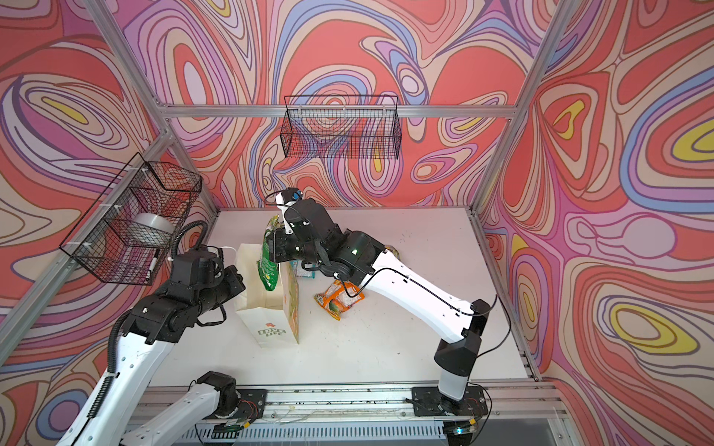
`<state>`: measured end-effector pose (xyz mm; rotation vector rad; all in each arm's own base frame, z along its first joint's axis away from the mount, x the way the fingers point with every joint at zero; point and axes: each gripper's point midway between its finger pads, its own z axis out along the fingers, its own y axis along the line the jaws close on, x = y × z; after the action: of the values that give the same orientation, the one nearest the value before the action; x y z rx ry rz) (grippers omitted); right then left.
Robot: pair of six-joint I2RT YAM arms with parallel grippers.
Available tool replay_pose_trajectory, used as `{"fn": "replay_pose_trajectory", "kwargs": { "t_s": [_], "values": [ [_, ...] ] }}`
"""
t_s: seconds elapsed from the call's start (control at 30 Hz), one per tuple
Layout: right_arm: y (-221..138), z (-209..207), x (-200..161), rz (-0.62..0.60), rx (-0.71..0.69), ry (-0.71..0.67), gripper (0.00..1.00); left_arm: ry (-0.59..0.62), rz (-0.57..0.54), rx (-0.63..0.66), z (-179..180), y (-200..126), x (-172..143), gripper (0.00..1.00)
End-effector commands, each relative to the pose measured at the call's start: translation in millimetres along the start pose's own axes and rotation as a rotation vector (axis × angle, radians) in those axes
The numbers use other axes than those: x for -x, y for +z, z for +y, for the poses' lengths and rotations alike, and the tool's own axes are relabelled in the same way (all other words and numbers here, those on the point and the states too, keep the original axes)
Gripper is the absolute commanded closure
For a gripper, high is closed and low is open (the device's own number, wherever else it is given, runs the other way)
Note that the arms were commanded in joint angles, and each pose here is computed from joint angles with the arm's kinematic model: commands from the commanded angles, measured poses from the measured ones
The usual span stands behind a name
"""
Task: Place the snacks into the paper bag
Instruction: Place the snack in the paper bag.
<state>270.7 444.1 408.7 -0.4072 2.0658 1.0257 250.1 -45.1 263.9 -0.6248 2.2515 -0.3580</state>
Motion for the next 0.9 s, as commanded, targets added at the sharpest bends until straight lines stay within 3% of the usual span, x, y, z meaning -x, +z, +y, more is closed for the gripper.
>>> {"fn": "replay_pose_trajectory", "kwargs": {
  "t_s": [0.0,0.3,0.53,0.67,0.87],
  "values": [
    [15,-2,-10,-0.014,-0.062,-0.019,1.00,-0.023,-0.017,-0.006,-4,-5,4,1.00],
    [59,-15,-56,0.062,-0.125,-0.028,1.00,-0.009,-0.010,-0.023,-11,-2,2,1.00],
    [69,-28,-75,0.098,-0.164,-0.027,1.00,-0.002,-0.011,-0.018,-11,1,1,1.00],
    [69,-27,-78,0.112,-0.146,-0.036,0.77,0.004,-0.003,-0.017,-11,6,-1,1.00],
    [60,-15,-73,0.104,-0.101,-0.067,0.61,0.016,0.006,0.000,-10,14,-4,1.00]
  ]
}}
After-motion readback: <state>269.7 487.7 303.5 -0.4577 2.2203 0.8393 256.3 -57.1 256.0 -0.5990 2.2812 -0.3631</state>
